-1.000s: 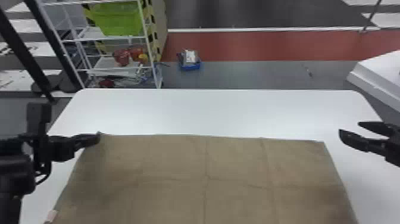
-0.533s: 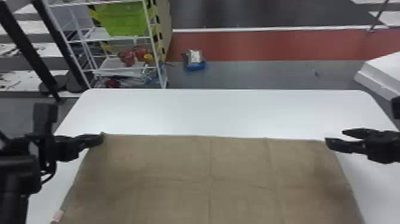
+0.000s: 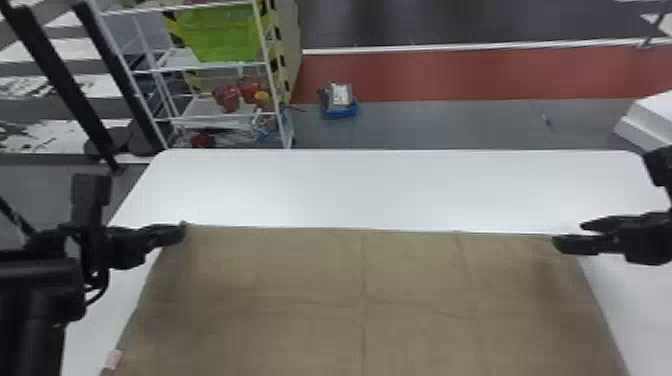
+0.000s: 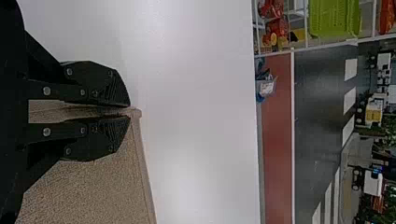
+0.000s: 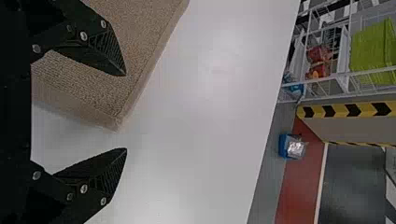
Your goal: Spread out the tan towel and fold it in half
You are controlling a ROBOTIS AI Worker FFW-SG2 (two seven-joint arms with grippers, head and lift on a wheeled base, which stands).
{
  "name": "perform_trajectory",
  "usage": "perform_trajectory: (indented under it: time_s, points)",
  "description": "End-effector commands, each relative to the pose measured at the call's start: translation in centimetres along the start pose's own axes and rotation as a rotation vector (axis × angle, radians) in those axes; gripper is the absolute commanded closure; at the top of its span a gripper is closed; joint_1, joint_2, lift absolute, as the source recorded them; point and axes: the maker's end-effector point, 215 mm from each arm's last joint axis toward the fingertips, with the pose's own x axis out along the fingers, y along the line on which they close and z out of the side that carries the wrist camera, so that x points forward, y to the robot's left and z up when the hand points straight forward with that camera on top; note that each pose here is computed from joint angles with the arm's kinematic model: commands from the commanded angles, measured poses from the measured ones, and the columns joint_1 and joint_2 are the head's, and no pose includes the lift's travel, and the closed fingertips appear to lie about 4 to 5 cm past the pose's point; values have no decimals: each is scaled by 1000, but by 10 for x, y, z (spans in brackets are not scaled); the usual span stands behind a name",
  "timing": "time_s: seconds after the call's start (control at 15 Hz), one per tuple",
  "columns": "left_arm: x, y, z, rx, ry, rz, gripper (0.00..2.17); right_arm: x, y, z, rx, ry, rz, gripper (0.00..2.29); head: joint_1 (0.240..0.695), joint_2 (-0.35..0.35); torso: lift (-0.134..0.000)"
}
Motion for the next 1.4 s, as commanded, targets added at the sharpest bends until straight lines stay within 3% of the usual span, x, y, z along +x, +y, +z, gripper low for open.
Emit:
perform_trajectory:
  time_s: [0.0,0.4,0.73,1.33]
  points:
    - [0,0,3,2,-4,1,1001,0,-1,-5,-17,59,-16,367,695,111,-123]
    - [1,-1,3,-1,-2,-2,1001,1,-7,3,-58,98,-31,367,695,105,-123]
    - [1,-2,3,4,-1,-7,1001,8,-6,-4,-40,164,-6,370,695,102,-123]
    - [3,-5,10,10,-9,-11,1001,16,-4,-11,-6,191,22,441,695,101,-123]
